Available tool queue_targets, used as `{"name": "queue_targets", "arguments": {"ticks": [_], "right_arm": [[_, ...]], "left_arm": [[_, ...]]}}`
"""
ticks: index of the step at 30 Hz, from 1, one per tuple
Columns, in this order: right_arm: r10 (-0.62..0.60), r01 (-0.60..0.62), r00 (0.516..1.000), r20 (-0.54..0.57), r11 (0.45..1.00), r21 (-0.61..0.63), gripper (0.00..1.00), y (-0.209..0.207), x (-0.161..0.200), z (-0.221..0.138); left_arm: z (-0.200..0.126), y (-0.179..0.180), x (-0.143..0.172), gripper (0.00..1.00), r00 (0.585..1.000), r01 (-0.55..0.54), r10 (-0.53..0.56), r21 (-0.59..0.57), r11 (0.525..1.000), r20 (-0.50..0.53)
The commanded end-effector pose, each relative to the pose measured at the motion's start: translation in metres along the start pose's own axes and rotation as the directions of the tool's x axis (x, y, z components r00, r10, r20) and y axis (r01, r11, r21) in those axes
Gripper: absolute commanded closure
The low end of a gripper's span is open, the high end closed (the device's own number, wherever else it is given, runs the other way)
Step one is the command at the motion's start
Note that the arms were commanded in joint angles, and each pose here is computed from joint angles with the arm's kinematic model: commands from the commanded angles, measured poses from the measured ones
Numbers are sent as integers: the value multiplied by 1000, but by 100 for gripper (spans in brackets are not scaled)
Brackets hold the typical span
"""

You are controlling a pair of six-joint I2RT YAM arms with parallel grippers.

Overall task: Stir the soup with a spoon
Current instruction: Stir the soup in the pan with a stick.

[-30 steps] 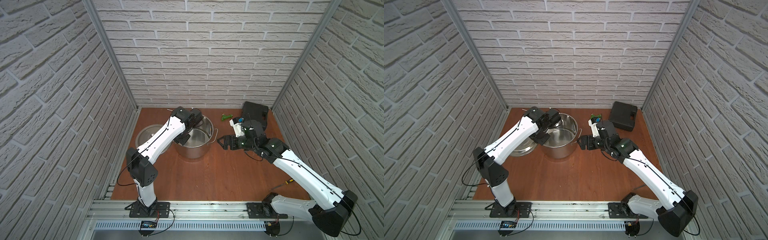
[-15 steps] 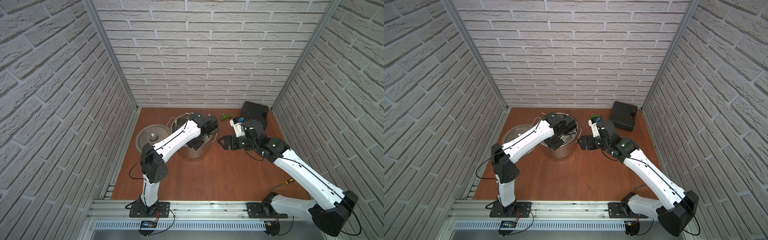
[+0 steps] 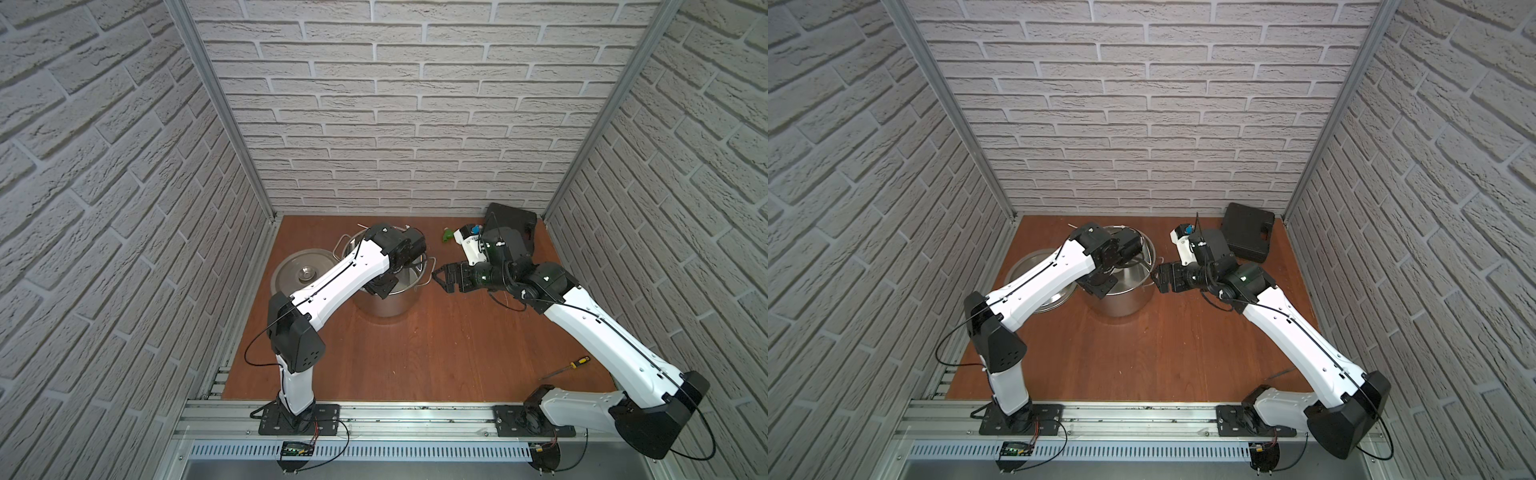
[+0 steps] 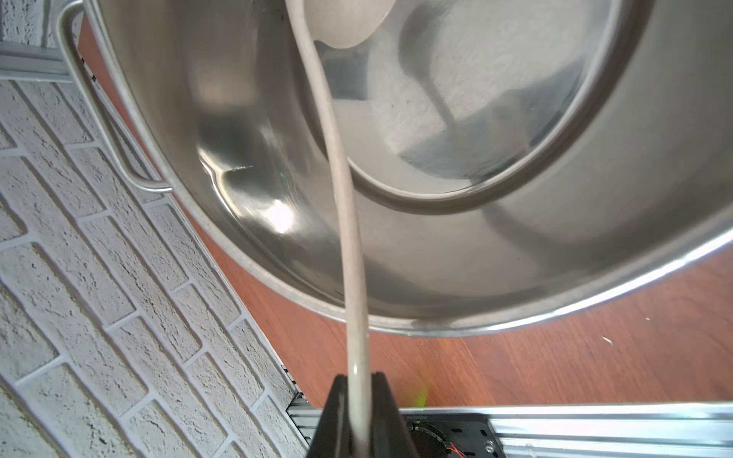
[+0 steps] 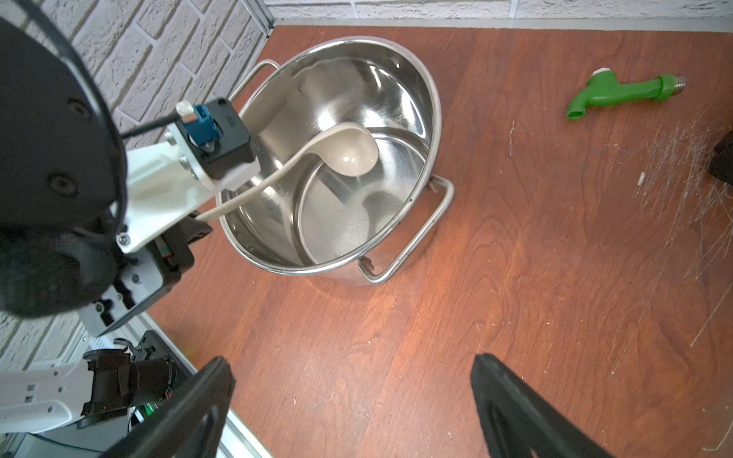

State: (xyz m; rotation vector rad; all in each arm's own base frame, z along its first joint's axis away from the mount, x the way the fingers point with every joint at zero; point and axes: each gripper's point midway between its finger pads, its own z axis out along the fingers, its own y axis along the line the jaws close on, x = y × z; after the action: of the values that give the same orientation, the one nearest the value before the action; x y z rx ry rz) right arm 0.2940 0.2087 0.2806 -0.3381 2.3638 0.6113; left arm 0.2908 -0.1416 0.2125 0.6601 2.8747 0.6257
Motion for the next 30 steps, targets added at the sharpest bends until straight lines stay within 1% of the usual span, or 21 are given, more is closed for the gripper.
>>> {"name": "queue_targets", "arguments": {"ticks": [1,4,7,10,13,15,16,17,19,23,25,27,30], "right_arm": [[-67,66,997,-27,997,-44,3,14,-4,-6],[-64,62,998,-25,995,-83,3,21,-3,-8],[-51,48,998,-29,995,-91,3,19,6,-4],[-47,43,998,-40,995,-85,3,17,10,-4],[-25,25,1000,-9,999,-33,3,8,8,-14],[-1,1,1000,1,1000,0,3,3,9,-21],[10,-10,1000,2,1000,6,3,2,10,-23],[22,-23,1000,11,1000,10,3,1,10,-26],[45,-46,998,34,999,24,3,-2,9,-33],[93,-96,993,68,994,52,3,-6,5,-46],[107,-111,991,79,993,48,4,-4,3,-49],[116,-121,990,83,991,59,4,-6,2,-50],[133,-140,987,95,988,69,4,-8,1,-51]], "left_arm": [[-2,19,42,100,983,-5,-5,-56,998,-184],[-3,18,32,100,988,31,-41,-65,997,-151],[0,5,17,100,995,32,-34,-25,999,-95],[1,-10,3,100,998,-13,13,4,1000,-55],[1,-20,-2,100,998,-44,46,45,998,-48],[-3,-22,-4,100,997,-67,68,50,996,-30],[-5,-28,-2,100,997,-71,75,88,994,-34],[-5,-29,-1,100,996,-80,84,100,992,-34],[-5,-28,5,100,994,-97,102,101,990,-44],[-5,-19,31,100,984,-129,137,79,989,-116],[-5,-13,43,100,984,-111,120,72,991,-131],[-2,-4,56,100,979,-90,99,56,994,-179],[0,9,63,100,978,-57,62,35,998,-200]]}}
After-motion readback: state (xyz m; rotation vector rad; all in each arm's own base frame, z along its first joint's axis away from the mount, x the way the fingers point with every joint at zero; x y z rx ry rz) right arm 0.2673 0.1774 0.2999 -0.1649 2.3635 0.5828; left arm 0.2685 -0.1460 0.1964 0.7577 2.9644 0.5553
